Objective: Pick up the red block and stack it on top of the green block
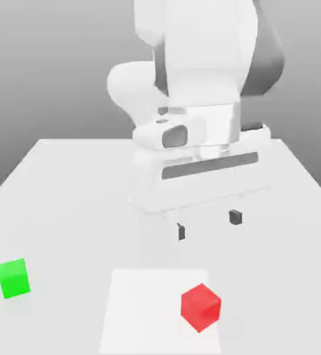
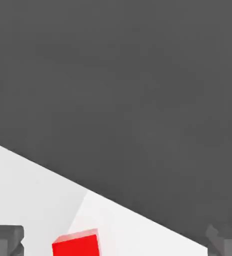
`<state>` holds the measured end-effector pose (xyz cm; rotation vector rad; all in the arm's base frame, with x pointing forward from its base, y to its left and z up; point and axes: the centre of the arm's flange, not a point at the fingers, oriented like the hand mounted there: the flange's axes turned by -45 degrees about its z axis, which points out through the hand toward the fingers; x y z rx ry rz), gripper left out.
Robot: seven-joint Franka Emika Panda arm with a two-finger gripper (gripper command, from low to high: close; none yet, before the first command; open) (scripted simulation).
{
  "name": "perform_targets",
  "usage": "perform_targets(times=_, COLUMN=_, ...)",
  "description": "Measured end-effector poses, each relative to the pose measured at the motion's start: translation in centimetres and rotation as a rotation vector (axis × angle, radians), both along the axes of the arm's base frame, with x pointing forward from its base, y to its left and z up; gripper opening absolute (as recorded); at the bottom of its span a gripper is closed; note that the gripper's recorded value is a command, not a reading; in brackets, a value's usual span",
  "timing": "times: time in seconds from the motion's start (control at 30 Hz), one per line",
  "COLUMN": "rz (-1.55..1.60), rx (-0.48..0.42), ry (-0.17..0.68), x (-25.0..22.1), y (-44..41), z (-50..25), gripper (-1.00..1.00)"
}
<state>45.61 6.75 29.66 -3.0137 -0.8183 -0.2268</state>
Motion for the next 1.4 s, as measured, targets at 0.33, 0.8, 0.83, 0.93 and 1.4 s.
perform_targets(times=0.33, rz=0.113, rx=-0.056, ry=0.134, x=-2.8, y=0.5, z=-14.7, gripper=-1.0)
perform_targets(times=0.8, rz=0.009, rx=-0.051, ry=0.138, x=-2.4, y=-2.6, z=-8.7, gripper=-1.0)
perform_targets(times=0.83, rz=-0.07, rx=-0.046, ry=0.139, x=-2.1, y=-4.9, z=-8.3, gripper=-1.0)
perform_targets(times=0.93, rz=-0.344, rx=-0.029, ry=0.144, x=-2.2, y=-13.1, z=-7.4, gripper=-1.0)
perform_targets(times=1.4, rz=-1.202, rx=0.042, ry=0.148, x=-11.6, y=-36.3, z=-9.9, gripper=-1.0)
